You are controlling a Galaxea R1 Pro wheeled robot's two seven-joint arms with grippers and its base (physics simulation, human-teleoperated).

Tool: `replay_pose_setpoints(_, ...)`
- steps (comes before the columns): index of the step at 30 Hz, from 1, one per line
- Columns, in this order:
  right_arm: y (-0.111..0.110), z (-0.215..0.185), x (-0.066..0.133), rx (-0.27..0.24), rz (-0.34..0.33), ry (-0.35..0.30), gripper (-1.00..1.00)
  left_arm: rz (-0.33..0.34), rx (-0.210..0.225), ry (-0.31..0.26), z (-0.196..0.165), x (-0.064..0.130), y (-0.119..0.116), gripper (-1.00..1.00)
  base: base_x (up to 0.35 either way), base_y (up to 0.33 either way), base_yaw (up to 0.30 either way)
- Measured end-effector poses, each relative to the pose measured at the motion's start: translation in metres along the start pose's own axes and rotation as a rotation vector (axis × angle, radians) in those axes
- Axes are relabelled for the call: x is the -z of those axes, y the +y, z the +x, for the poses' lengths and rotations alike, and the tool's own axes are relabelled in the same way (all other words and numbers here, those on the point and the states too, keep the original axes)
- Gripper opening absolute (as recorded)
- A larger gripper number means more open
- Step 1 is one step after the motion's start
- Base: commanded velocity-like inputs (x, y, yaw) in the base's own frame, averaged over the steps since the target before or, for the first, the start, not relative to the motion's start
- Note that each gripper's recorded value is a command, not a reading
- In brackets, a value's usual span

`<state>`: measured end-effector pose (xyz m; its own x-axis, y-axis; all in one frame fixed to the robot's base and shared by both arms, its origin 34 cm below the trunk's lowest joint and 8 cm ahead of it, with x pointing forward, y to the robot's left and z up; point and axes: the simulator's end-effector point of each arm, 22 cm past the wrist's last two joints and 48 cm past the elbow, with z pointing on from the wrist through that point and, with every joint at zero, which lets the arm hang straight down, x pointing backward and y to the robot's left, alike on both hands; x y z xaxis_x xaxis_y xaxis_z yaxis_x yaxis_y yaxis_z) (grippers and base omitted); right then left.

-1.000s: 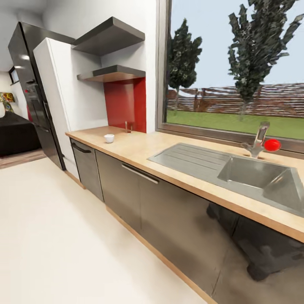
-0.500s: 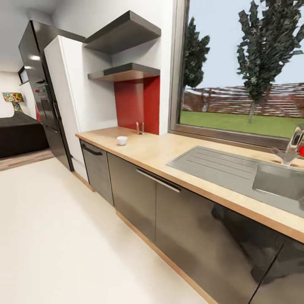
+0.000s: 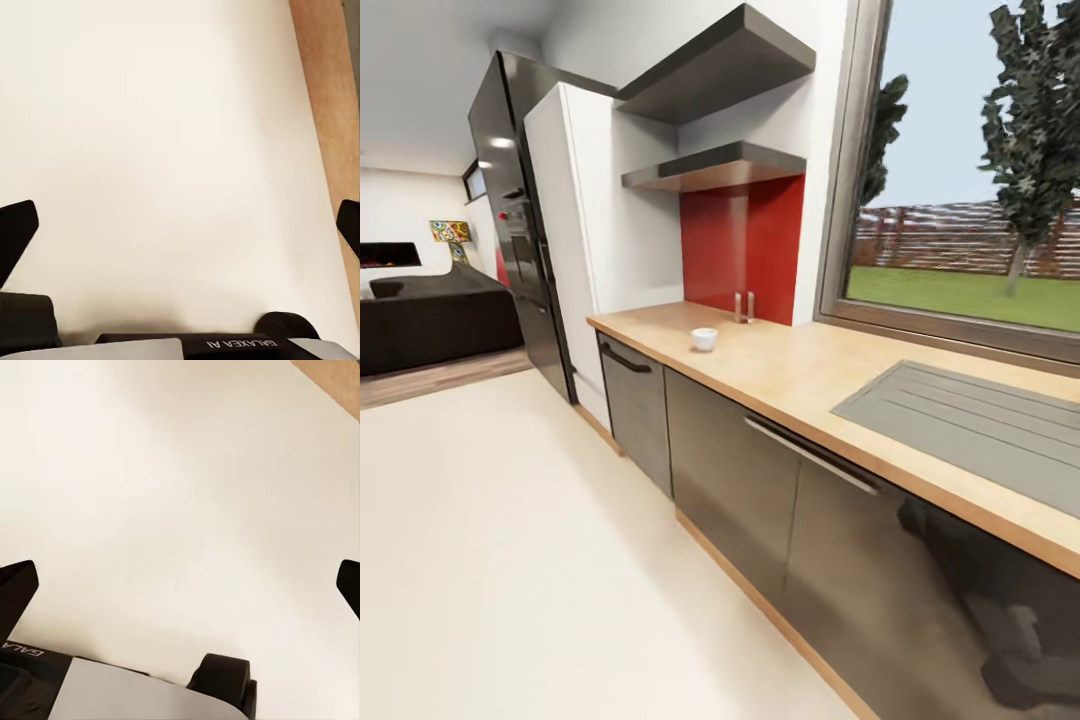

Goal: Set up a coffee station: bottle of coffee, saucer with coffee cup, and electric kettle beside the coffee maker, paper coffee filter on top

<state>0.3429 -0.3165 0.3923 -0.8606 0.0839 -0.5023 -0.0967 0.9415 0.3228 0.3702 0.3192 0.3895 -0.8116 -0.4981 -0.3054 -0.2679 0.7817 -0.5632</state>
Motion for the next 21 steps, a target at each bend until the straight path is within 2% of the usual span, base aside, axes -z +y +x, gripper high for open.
replay_pose_setpoints(12,0.0004,0.0003,0.0,0.001,-0.002,0.001,1.0,0.0,0.0,0.0,0.0,0.0,0.0,1.0,0.249,0.23,0.267)
replay_pose_setpoints(21,0.0003,0.0004,0.0001,0.001,-0.002,0.001,1.0,0.0,0.0,0.0,0.0,-0.0001,-0.0001,1.0,0.249,0.23,0.059)
